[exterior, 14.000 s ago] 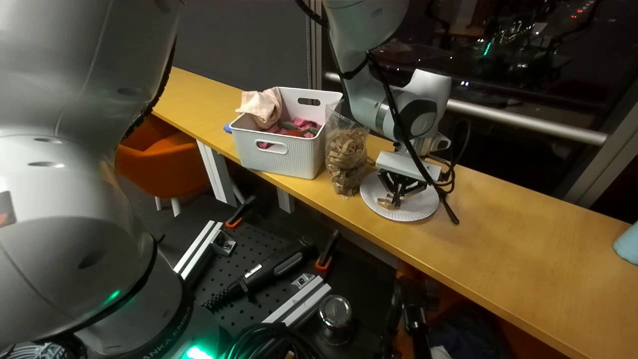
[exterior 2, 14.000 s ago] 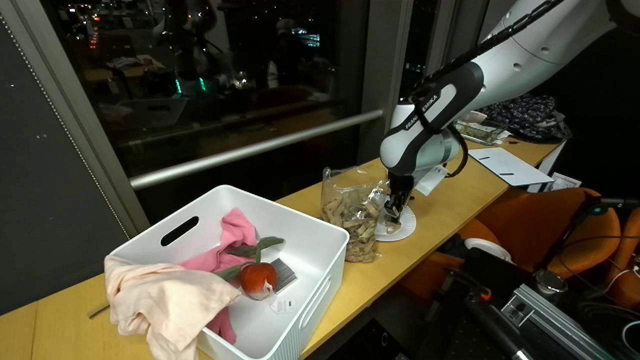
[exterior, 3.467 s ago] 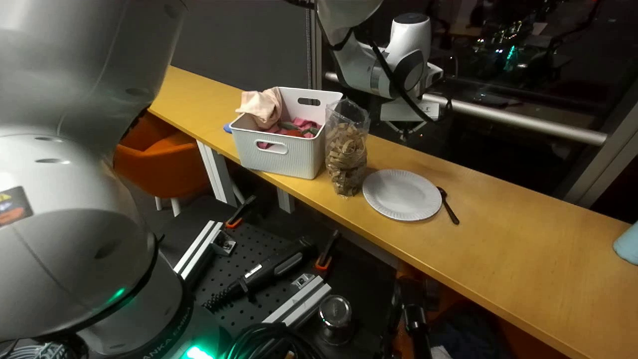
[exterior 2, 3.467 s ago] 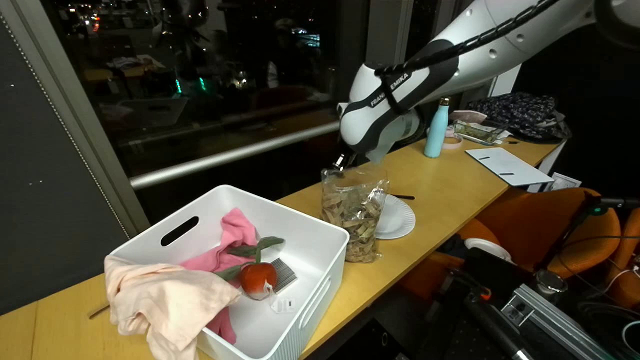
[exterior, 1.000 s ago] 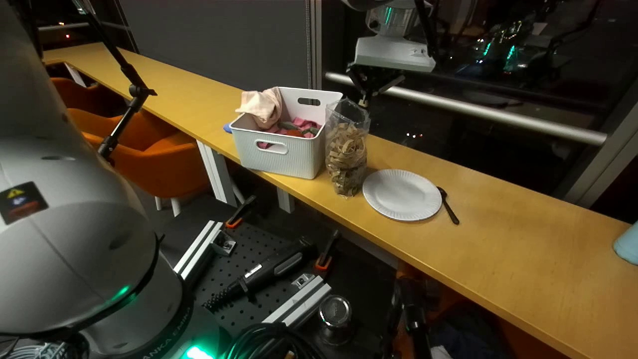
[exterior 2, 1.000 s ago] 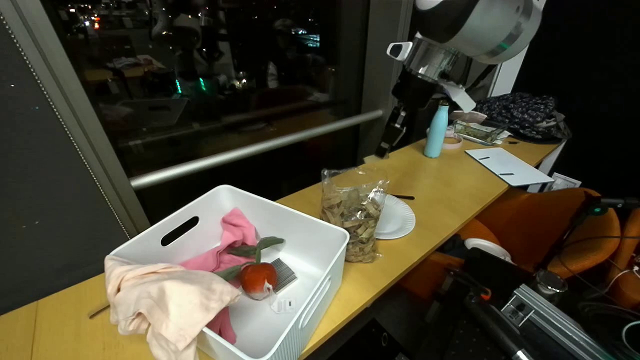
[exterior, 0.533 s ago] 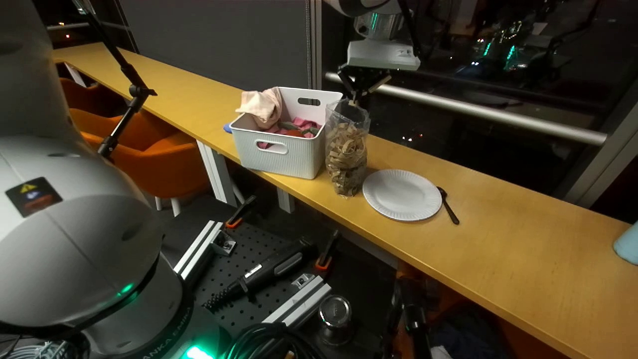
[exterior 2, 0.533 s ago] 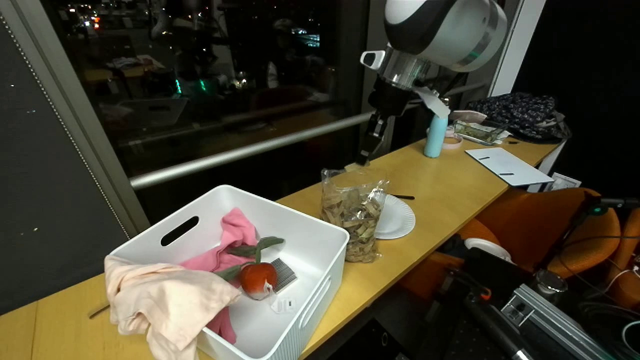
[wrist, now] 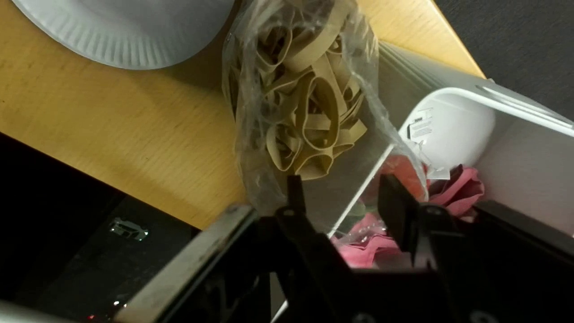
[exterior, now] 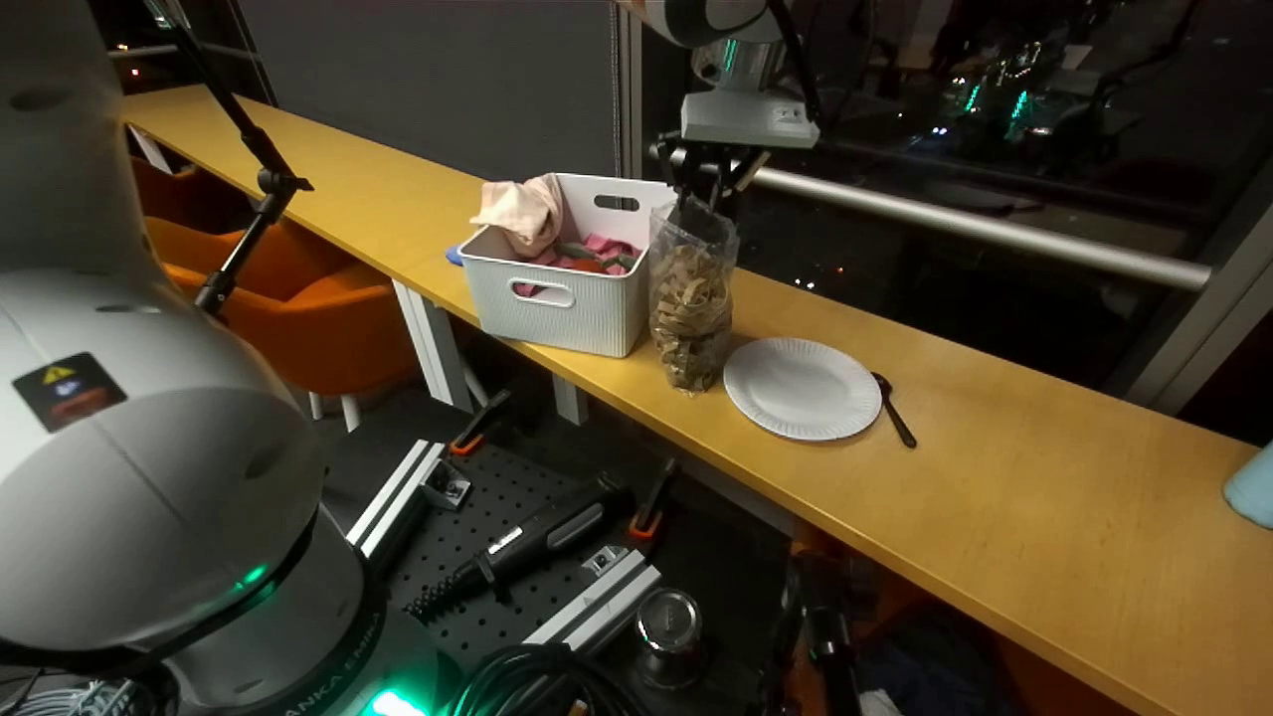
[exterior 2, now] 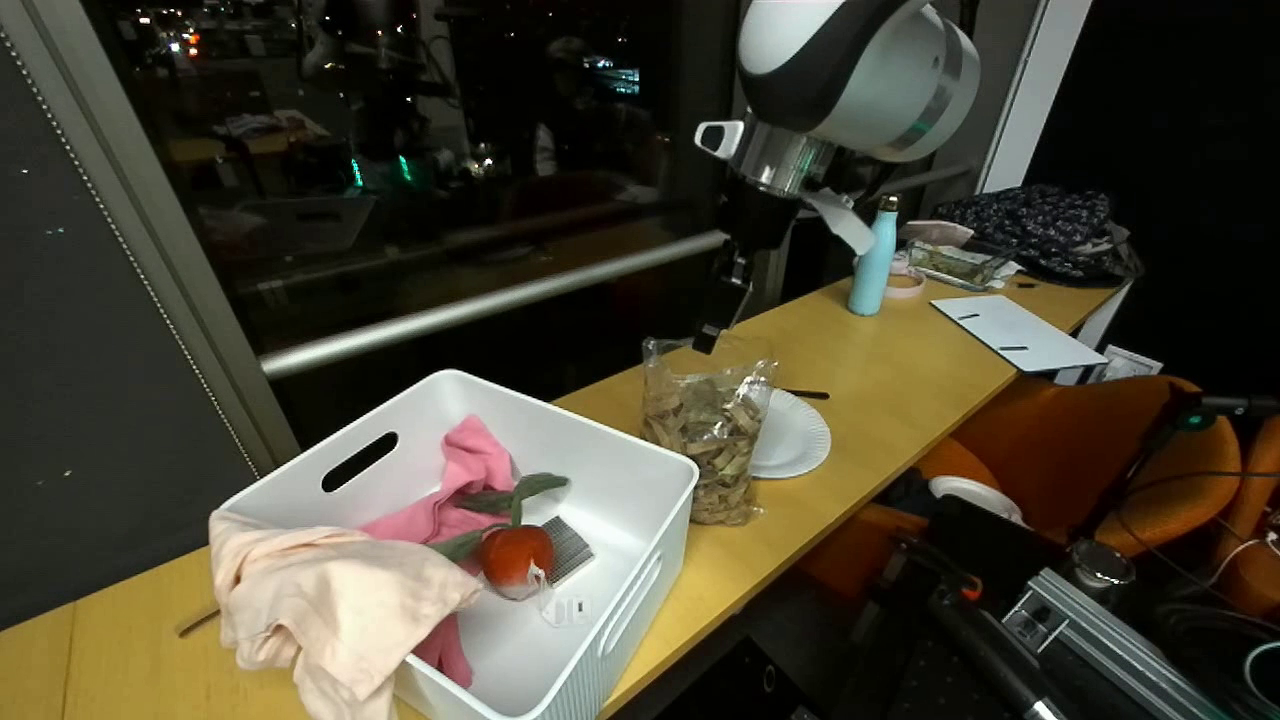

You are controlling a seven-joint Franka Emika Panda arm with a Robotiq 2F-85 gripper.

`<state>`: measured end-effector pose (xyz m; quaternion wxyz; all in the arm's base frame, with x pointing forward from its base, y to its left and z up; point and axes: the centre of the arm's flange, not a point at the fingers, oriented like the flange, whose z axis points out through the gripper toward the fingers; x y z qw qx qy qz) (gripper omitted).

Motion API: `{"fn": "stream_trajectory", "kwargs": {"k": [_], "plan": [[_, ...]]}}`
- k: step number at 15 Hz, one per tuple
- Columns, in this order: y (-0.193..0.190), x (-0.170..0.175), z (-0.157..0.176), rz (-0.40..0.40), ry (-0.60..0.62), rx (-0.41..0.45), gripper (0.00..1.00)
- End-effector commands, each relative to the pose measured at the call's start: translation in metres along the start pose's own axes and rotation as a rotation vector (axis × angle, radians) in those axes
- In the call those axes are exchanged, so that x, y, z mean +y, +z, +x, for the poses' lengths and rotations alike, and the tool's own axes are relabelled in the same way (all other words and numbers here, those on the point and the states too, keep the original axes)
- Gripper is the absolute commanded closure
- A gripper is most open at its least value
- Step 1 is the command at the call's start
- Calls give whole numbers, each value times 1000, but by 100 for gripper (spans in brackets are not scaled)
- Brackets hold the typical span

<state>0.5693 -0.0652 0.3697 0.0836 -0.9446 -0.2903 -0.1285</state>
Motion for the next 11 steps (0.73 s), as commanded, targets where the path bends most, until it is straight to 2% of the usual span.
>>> {"fn": "stream_trajectory", "kwargs": {"k": [1,4,7,8,11], "plan": [[-20,-12,-19,-43,11,2,23],[-44,-22,-39,-91,31,12,2],[-62,-25,-55,-140,47,18,0],[-45,-13,-38,-95,37,17,0],[-48,-15,-41,-98,38,18,0]]}}
